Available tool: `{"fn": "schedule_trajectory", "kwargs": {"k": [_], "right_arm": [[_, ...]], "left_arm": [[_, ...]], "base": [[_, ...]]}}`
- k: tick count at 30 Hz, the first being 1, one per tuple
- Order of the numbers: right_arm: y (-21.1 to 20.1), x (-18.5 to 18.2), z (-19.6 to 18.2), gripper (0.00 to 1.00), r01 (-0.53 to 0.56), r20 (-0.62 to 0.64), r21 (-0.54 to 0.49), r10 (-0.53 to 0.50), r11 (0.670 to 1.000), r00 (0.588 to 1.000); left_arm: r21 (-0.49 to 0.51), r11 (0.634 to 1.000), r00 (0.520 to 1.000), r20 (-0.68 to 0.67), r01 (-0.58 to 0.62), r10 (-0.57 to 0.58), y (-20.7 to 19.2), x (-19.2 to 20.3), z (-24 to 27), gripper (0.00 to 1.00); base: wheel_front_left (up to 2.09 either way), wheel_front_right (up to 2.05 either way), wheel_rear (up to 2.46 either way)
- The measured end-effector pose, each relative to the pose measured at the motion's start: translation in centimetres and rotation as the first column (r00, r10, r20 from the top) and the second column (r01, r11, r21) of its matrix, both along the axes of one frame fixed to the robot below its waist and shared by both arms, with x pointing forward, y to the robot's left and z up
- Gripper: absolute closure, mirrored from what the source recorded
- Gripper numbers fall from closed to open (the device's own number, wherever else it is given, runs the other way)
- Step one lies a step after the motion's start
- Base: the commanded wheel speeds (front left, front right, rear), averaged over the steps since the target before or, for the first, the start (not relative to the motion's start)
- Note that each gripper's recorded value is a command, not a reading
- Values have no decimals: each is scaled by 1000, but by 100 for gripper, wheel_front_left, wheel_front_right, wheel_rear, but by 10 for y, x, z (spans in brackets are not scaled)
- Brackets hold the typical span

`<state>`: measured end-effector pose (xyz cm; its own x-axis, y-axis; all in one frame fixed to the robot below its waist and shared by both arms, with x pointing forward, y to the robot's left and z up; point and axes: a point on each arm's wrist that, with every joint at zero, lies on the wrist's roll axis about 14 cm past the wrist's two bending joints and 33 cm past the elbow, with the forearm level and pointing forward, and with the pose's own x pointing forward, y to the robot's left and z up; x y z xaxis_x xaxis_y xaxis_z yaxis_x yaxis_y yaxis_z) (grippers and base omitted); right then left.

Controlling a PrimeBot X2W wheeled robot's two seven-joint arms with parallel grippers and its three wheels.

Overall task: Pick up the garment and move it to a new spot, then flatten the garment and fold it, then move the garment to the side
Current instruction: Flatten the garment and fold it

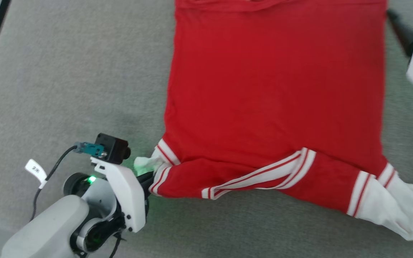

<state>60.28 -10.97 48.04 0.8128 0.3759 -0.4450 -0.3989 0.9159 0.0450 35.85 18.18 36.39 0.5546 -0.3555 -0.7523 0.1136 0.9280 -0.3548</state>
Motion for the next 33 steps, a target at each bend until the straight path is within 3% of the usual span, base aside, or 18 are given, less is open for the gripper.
{"fn": "schedule_trajectory", "kwargs": {"k": [8,13,20,21,22,23,33], "right_arm": [[-3,41,-62,0,67,-223,-74,-82,995,971],[5,45,-105,0,84,-404,-83,-110,993,908],[9,42,-132,0,68,-583,-133,-134,989,802],[9,41,-133,6,61,-593,-148,-139,987,793],[9,41,-133,67,54,-596,-162,-141,985,791],[8,41,-132,100,50,-591,-173,-144,984,794],[2,19,-114,100,-4,-527,-191,-99,982,844]], "left_arm": [[-27,999,1000,-12,-26,26,1,-1,-8,100],[-38,998,999,-23,-45,45,3,-1,-13,100],[-48,996,997,-39,-75,73,7,-4,-19,100],[-50,996,997,-38,-76,75,7,-3,-20,100],[-50,996,997,-37,-75,74,8,-3,-20,100],[-52,996,997,-37,-76,74,7,-3,-20,100],[-53,997,998,-17,-61,60,12,7,-21,100]], "base": [[0,0,0],[0,0,0],[0,0,0],[0,0,0],[0,0,0],[0,0,0],[0,0,0]]}}
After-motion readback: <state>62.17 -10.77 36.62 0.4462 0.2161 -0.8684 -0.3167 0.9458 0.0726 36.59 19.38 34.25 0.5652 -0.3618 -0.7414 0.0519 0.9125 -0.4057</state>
